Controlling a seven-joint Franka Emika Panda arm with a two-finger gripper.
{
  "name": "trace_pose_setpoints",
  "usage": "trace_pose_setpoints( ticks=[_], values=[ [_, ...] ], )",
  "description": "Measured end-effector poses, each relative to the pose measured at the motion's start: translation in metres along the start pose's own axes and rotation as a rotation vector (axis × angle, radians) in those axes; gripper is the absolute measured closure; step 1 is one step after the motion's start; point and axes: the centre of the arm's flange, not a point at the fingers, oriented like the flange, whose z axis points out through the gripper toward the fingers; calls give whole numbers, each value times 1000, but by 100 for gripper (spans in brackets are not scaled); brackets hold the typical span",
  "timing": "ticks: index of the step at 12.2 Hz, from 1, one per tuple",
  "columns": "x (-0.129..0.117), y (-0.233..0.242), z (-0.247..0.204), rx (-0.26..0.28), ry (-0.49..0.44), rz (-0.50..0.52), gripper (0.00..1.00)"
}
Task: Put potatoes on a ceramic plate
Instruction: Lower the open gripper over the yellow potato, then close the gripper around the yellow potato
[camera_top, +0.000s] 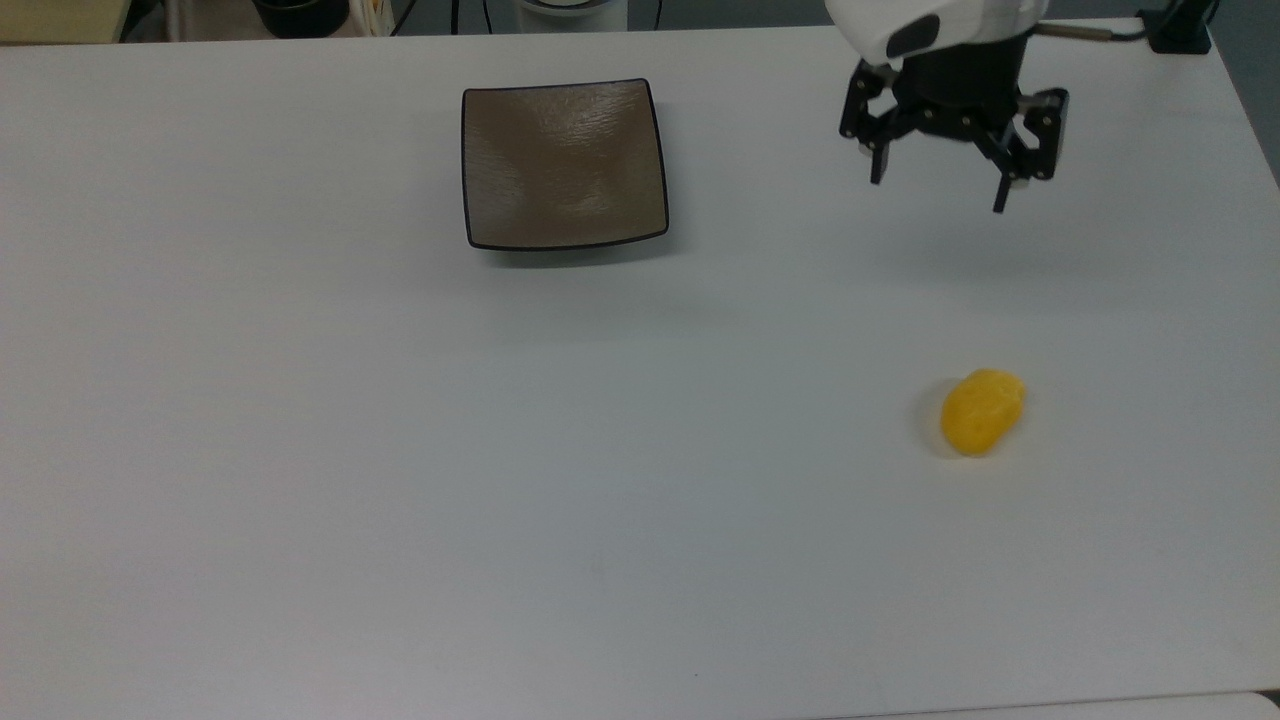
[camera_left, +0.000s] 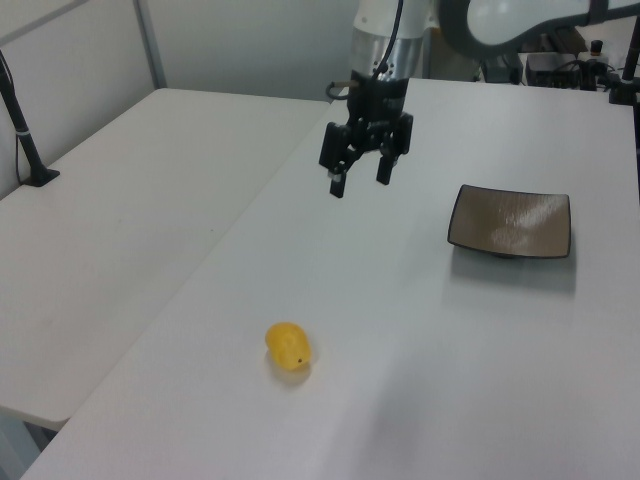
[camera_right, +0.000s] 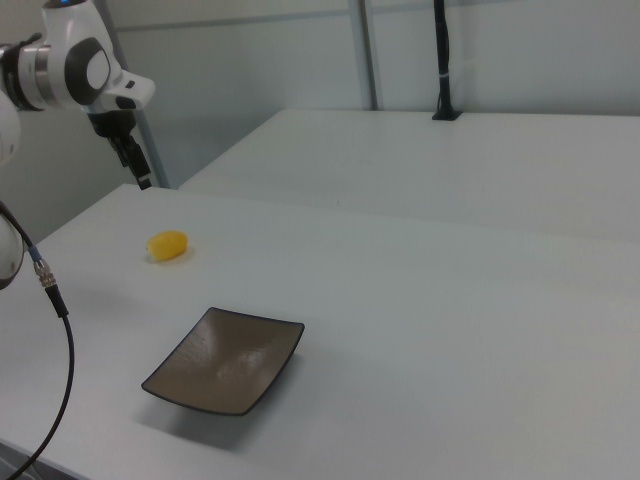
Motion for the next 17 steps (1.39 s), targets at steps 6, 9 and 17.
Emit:
trace_pose_setpoints(
  ticks=[6,9,17],
  values=[
    [-1,-35,45,116,78,-24,0],
    [-7,-49,86,138,94,-43,0],
    [-19,-61,172,102,158,-125,0]
  ],
)
